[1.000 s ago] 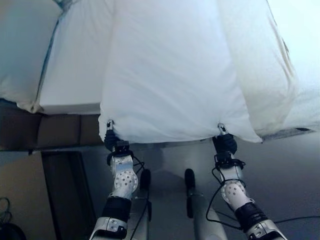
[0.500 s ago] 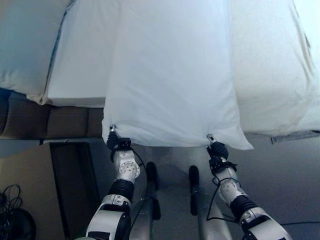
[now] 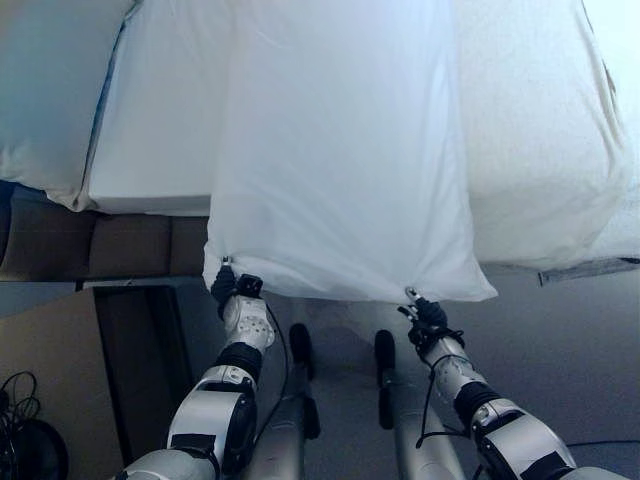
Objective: Make the bed
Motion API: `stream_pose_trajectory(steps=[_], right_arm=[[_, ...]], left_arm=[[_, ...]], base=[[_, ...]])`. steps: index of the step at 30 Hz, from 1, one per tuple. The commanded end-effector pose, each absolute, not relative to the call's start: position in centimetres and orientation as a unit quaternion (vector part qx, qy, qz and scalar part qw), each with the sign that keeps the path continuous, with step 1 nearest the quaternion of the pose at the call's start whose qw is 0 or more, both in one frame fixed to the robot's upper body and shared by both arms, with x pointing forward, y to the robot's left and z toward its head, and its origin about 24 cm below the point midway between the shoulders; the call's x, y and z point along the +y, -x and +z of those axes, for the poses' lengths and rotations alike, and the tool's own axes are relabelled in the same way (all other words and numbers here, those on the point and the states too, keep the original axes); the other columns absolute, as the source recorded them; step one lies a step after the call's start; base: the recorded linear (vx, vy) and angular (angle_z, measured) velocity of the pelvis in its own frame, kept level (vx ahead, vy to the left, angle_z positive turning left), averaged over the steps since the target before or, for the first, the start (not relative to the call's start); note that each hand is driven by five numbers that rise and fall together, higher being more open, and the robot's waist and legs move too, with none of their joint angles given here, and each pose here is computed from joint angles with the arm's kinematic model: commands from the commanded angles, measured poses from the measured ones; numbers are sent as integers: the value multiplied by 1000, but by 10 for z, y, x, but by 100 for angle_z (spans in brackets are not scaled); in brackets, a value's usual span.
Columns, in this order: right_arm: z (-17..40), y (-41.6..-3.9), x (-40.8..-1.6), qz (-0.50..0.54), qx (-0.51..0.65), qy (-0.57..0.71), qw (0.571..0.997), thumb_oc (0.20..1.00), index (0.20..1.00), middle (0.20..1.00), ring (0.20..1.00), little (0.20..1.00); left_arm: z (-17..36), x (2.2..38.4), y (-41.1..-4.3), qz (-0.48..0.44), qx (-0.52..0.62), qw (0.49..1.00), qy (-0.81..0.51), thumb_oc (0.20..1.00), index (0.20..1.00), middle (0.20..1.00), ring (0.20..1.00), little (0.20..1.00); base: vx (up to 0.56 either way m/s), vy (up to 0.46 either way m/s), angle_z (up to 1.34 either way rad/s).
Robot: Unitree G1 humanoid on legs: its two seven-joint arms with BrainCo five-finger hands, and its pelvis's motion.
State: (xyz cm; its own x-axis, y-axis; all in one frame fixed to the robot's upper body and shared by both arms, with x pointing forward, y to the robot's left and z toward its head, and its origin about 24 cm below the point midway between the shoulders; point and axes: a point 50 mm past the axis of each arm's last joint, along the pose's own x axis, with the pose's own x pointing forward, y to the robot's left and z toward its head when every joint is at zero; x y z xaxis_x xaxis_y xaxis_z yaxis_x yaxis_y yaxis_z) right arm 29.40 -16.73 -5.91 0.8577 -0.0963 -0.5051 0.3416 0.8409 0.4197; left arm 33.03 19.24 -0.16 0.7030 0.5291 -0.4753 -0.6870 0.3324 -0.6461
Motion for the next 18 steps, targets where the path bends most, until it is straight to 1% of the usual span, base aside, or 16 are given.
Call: stream_pose_trajectory(steps=[1,4,5,7,9,11,15,18], right_arm=[[-113,-231,-160,-155,364,-255,882,1000,1000,1000,1000,1000],[-115,-229,-162,-156,367,-254,881,1000,1000,1000,1000,1000],[-116,-226,-165,-152,369,-250,882,1000,1000,1000,1000,1000],[-117,-225,-167,-150,369,-246,884,1000,1000,1000,1000,1000],[-117,-224,-168,-149,367,-245,885,1000,1000,1000,1000,1000],[-115,-225,-171,-130,360,-237,893,1000,1000,1000,1000,1000],[-117,-220,-178,-133,357,-243,892,1000,1000,1000,1000,1000],[-112,-223,-180,-103,346,-212,908,1000,1000,1000,1000,1000]], left_arm=[[-52,223,-283,490,156,743,428,1000,1000,1000,1000,1000],[-57,218,-279,482,162,744,433,1000,1000,1000,1000,1000],[-62,213,-275,464,173,758,424,1000,1000,1000,1000,1000],[-67,209,-272,450,184,769,416,1000,1000,1000,1000,1000],[-69,207,-269,448,186,769,416,1000,1000,1000,1000,1000],[-77,203,-261,424,206,791,391,1000,1000,1000,1000,1000],[-88,202,-248,419,225,792,383,1000,1000,1000,1000,1000],[-85,193,-248,364,223,832,355,1000,1000,1000,1000,1000]], base=[[0,0,0],[41,-18,1],[76,-31,-5],[52,-17,-5],[53,-19,-4],[81,-51,-6],[32,-23,-2],[23,-36,-3]])
